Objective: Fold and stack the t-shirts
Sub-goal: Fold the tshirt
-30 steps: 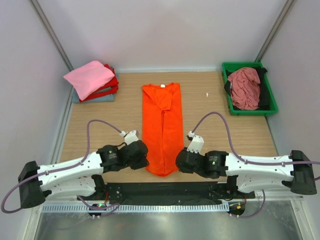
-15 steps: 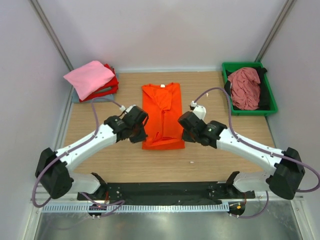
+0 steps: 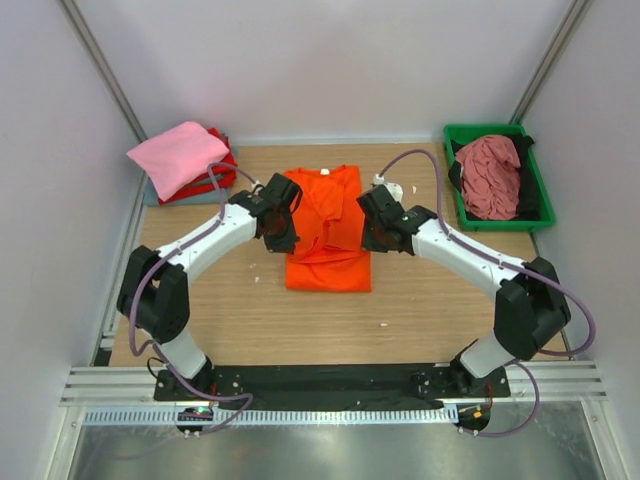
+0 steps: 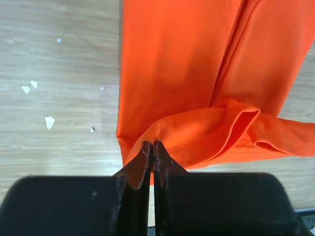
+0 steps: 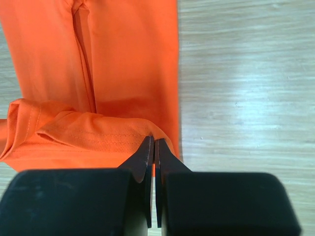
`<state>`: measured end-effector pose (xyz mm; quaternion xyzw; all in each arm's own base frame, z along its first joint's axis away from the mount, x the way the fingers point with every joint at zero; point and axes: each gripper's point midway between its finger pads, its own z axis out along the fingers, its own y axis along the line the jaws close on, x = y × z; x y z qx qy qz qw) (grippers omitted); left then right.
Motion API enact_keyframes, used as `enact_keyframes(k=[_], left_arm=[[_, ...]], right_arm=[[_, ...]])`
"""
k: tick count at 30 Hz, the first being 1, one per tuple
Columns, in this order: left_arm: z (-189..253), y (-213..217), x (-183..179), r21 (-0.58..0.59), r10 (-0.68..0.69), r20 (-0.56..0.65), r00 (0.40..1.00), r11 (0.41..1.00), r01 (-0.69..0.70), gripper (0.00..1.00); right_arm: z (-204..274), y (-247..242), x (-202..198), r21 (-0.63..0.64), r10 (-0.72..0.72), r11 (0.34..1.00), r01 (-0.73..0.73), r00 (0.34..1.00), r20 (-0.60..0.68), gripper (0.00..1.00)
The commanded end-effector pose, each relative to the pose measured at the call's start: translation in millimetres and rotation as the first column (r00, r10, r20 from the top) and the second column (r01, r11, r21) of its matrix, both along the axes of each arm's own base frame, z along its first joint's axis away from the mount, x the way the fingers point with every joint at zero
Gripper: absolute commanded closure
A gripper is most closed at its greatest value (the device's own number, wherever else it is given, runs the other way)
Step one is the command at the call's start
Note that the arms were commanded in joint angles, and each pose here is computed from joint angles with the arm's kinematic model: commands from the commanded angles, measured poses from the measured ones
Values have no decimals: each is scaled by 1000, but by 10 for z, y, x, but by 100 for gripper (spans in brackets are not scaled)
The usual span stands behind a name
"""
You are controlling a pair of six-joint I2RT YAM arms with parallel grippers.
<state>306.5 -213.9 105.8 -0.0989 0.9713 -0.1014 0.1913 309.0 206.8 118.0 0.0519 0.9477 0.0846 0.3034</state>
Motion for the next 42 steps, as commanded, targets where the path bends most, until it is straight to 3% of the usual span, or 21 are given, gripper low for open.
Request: enact_keyframes(k=[1, 28, 29, 31, 32, 33, 36, 37, 42], left_arm=[[89, 12, 136, 5, -38, 12, 999, 999, 38, 100], [-419, 143, 906, 91, -23, -75, 997, 995, 30, 100], [-452, 162, 968, 94, -19, -78, 997, 995, 27, 98], [-452, 180, 1037, 96, -20, -74, 997, 995, 27, 81], [-435, 200, 1143, 98, -21, -66, 998, 995, 27, 75], [-379, 202, 1220, 96, -22, -54, 998, 995, 27, 67], [-115, 277, 1455, 103, -7, -27, 1000, 995, 10, 52], [-47, 352, 1435, 117, 5, -46, 999, 993, 1, 50], [766, 464, 1558, 97, 45, 130, 991, 994, -58, 34]], right_arm=[[154, 109, 244, 23, 47, 999, -49, 997, 54, 99], [-215, 100, 1172, -6, 60, 998, -60, 998, 13, 99], [-232, 100, 1201, -5, 63, 998, -63, 998, 10, 99], [-283, 82, 1317, -11, 53, 999, -53, 999, 2, 98], [-296, 67, 1371, -22, 52, 998, -52, 999, 2, 93], [-270, 85, 1468, -26, 54, 998, -53, 999, 4, 69], [-79, 69, 1738, -34, 68, 997, -66, 997, 36, 31], [12, 33, 1807, -38, 67, 997, -65, 997, 49, 28], [616, -156, 1899, -30, 48, 999, -44, 991, 126, 23]])
